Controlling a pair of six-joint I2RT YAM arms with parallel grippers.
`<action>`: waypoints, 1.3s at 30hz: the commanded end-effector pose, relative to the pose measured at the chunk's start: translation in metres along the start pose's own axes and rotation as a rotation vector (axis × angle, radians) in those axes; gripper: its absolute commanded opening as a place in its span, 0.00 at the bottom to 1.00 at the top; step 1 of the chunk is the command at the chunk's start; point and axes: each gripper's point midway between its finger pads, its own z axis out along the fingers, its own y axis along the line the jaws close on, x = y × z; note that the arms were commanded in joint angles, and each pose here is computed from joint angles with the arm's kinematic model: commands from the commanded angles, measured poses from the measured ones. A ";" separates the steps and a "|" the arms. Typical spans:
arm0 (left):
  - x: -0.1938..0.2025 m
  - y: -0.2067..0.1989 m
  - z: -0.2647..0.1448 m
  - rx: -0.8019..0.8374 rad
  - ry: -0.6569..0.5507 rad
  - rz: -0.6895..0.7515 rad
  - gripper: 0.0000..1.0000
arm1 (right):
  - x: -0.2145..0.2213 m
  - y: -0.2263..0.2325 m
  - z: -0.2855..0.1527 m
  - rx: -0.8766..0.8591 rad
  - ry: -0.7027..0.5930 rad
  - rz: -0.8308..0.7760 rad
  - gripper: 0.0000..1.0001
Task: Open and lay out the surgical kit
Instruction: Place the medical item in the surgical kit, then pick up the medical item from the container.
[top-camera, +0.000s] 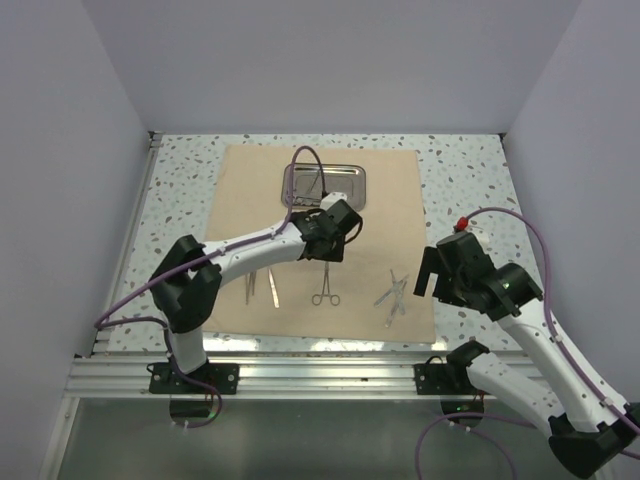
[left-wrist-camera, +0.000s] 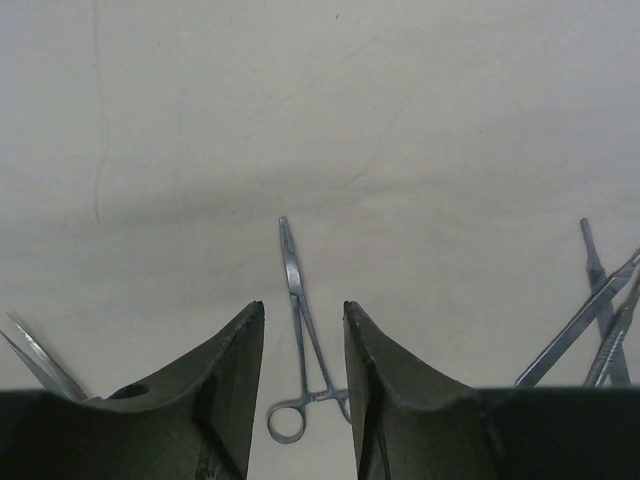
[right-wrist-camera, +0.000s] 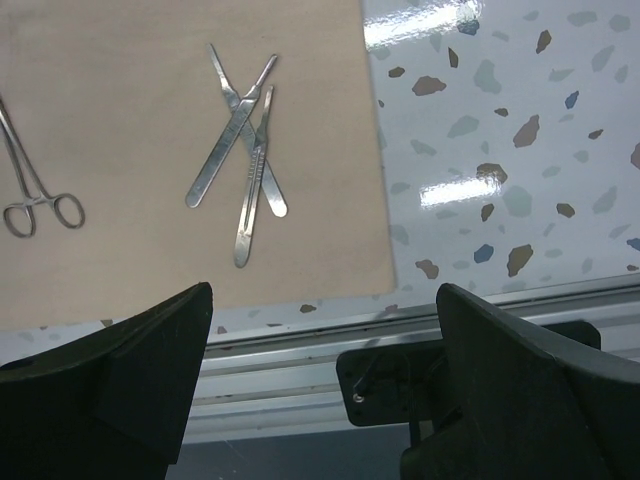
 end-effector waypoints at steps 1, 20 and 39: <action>-0.056 0.001 -0.011 -0.011 -0.151 0.164 0.41 | -0.005 -0.002 -0.003 0.007 -0.030 0.025 0.98; -0.188 0.045 0.077 0.144 -0.259 0.567 0.48 | -0.025 -0.010 -0.015 0.096 -0.051 -0.009 0.99; -0.175 0.061 0.141 0.120 -0.176 0.607 0.50 | -0.015 -0.007 0.000 0.132 0.029 -0.034 0.98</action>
